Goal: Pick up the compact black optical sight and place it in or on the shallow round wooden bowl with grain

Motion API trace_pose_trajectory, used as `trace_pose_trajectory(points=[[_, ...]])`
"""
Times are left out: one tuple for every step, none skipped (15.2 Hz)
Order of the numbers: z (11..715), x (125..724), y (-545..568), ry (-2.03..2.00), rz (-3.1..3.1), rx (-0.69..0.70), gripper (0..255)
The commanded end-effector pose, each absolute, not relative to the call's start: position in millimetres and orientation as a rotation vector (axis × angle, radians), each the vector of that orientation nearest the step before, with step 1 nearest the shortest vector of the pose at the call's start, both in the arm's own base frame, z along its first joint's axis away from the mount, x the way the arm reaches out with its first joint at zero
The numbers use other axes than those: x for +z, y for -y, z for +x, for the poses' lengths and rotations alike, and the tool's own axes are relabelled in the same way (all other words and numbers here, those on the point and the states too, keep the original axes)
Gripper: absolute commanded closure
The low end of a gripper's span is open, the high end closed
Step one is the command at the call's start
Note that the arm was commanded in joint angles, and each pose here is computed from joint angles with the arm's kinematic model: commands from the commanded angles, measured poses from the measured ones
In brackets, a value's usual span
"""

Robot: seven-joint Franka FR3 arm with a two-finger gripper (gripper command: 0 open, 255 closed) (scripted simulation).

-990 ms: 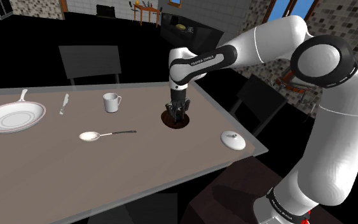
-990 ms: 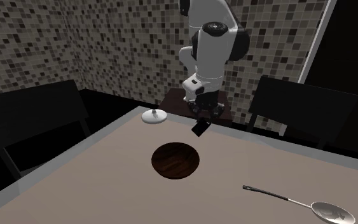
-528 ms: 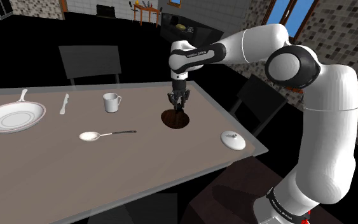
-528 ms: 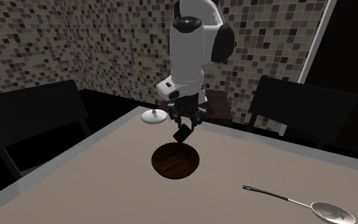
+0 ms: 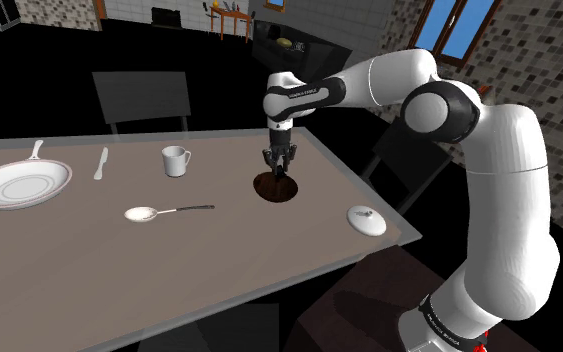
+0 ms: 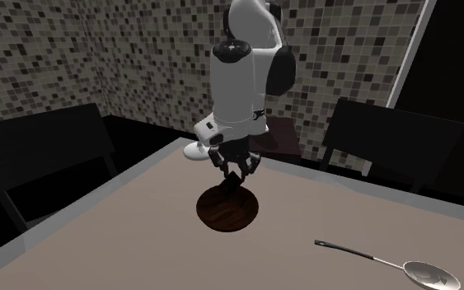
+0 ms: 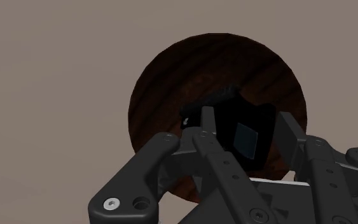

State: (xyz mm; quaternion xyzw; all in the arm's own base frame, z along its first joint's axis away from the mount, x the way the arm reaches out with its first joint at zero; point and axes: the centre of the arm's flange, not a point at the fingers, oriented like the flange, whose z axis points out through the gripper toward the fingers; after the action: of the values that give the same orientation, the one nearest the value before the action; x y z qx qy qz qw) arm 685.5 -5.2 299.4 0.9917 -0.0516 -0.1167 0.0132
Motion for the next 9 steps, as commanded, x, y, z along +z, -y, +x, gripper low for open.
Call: trace_pose_trajectory(points=[[686.2,287.9,5.0,0.161,3.09,-0.363,255],[686.2,282.6,5.0,0.161,3.09,-0.363,255],[686.2,277.3,5.0,0.161,3.09,-0.363,255],[686.2,272.0,5.0,0.161,3.09,-0.363,255],[686.2,266.7,5.0,0.161,3.09,-0.363,255],[686.2,261.5,5.0,0.161,3.09,-0.363,255],[686.1,256.2,5.0,0.161,3.09,-0.363,255],[686.2,250.9,5.0,0.161,3.09,-0.363,255],[686.2,244.2,5.0,0.161,3.09,-0.363,255]])
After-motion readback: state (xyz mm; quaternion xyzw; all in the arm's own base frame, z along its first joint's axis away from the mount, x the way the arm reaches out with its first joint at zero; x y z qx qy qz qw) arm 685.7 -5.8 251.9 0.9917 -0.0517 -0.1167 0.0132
